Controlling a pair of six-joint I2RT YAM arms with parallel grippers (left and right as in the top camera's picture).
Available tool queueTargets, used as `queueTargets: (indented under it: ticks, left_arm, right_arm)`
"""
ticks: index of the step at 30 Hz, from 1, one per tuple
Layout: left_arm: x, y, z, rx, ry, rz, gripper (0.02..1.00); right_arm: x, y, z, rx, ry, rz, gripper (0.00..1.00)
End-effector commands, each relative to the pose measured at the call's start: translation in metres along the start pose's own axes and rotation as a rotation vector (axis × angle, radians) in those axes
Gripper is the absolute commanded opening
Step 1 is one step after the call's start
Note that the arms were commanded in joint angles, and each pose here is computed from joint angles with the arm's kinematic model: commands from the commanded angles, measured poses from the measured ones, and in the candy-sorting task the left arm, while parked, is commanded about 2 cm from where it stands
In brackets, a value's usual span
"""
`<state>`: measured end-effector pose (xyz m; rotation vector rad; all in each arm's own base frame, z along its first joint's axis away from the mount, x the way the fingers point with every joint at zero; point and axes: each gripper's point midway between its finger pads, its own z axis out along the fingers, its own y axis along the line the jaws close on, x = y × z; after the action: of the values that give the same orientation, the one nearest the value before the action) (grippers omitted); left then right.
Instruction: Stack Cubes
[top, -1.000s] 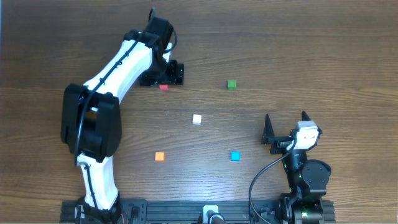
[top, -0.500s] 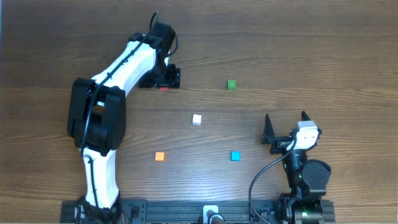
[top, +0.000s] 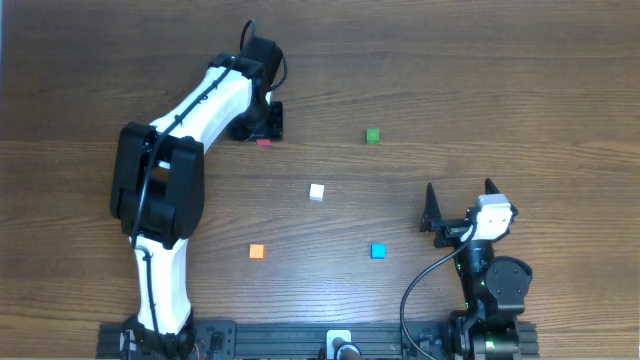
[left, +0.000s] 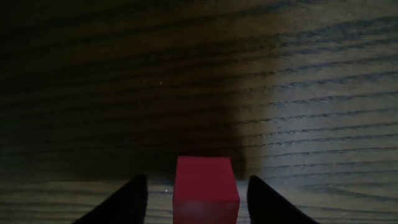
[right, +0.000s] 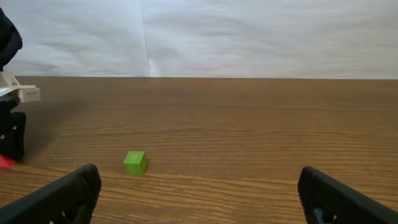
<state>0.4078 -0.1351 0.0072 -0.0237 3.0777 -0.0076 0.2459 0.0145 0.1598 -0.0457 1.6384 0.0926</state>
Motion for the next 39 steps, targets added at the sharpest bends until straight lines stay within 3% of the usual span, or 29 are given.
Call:
queueTargets:
  ticks: [1,13,20,23,33,39]
  left_arm:
    - [-0.007,-0.002,0.0,-0.006,-0.016,-0.005,0.494]
    - [-0.006,-0.003,0.0,0.002,-0.014,-0.009,0.332]
    - [-0.006,-0.012,-0.004,0.044,-0.011,-0.028,0.091]
    - [-0.003,-0.019,-0.02,0.062,-0.026,-0.023,0.047]
    - [0.033,-0.05,-0.116,0.117,-0.104,-0.068,0.04]
    - [0.071,-0.094,-0.129,0.112,-0.097,-0.034,0.038]
  right_arm:
    - [0.002,0.0,0.0,-0.002,0.001,0.002,0.991]
    - [0.002,0.0,0.0,-0.002,0.001,0.002,0.993]
    - [0.002,0.0,0.0,-0.002,0.001,0.003,0.991]
    - [0.002,0.0,0.0,-0.002,0.001,0.002,0.993]
    - [0.002,0.0,0.0,-0.002,0.001,0.003,0.991]
    - [0.002,0.0,0.0,-0.002,0.001,0.002,0.991]
